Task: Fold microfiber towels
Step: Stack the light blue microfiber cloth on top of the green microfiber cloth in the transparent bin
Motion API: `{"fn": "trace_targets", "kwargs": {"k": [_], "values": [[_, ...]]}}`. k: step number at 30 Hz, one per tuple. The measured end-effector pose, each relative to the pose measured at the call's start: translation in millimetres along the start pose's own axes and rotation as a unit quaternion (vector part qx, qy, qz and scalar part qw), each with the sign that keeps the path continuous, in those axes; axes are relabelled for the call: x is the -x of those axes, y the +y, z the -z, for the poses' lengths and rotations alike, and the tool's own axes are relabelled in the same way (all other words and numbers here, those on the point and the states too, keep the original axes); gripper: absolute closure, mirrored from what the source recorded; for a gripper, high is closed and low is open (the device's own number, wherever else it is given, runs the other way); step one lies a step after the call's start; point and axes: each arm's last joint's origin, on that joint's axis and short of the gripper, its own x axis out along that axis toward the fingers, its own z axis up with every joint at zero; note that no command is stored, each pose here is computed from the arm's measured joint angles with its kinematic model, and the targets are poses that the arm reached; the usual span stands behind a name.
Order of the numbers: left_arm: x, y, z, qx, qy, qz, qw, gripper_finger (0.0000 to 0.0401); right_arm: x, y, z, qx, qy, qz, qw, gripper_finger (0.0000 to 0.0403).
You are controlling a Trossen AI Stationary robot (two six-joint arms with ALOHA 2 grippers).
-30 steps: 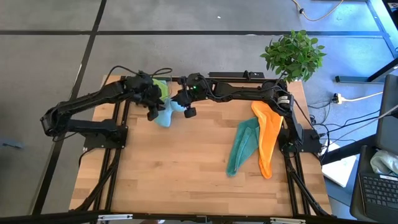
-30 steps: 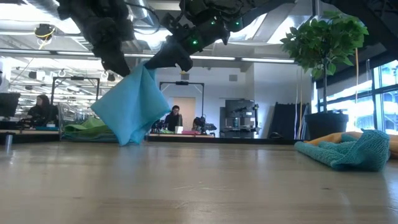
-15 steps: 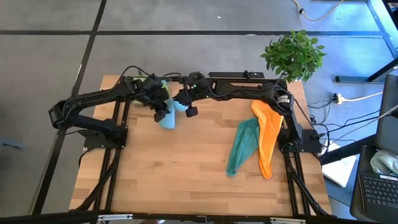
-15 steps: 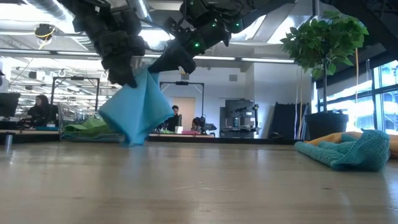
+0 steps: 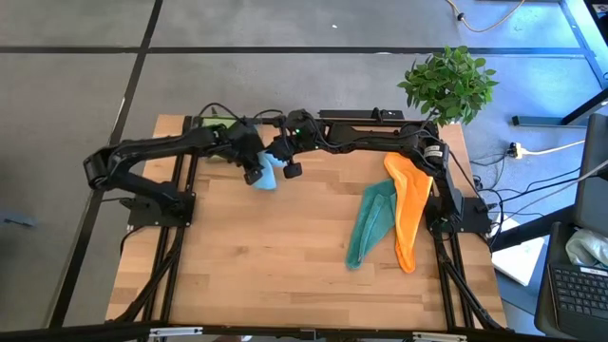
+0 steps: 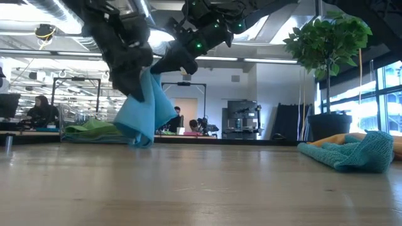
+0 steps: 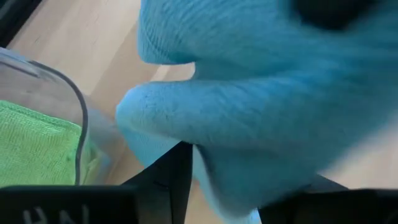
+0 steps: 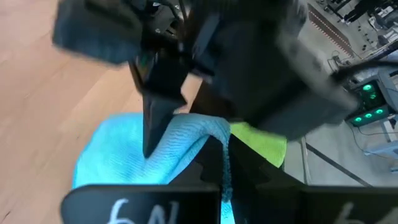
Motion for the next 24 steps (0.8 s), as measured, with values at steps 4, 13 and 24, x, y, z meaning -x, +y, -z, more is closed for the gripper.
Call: {"fn": "trace_targets", "kwargs": {"k": [4,13,24], "values": [[-11.1,1.5,-2.4,0.000,0.004,-0.003,1.000,0.0263,-0.1,0.8,1.2,-0.001,0.007,-0.001,1.000,0.0393],[-6.4,2.6,-4.8,-0.015,-0.015,-0.028,0.999,0.0272,0.5,-1.7,4.1,-0.002,0.018,0.008,1.000,0.0393],[6.5,2.0,-2.9,-0.018,-0.026,-0.045,0.999,0.0398,2.2,-7.3,12.4,-0.010,0.048,0.023,0.999,0.0386]]}}
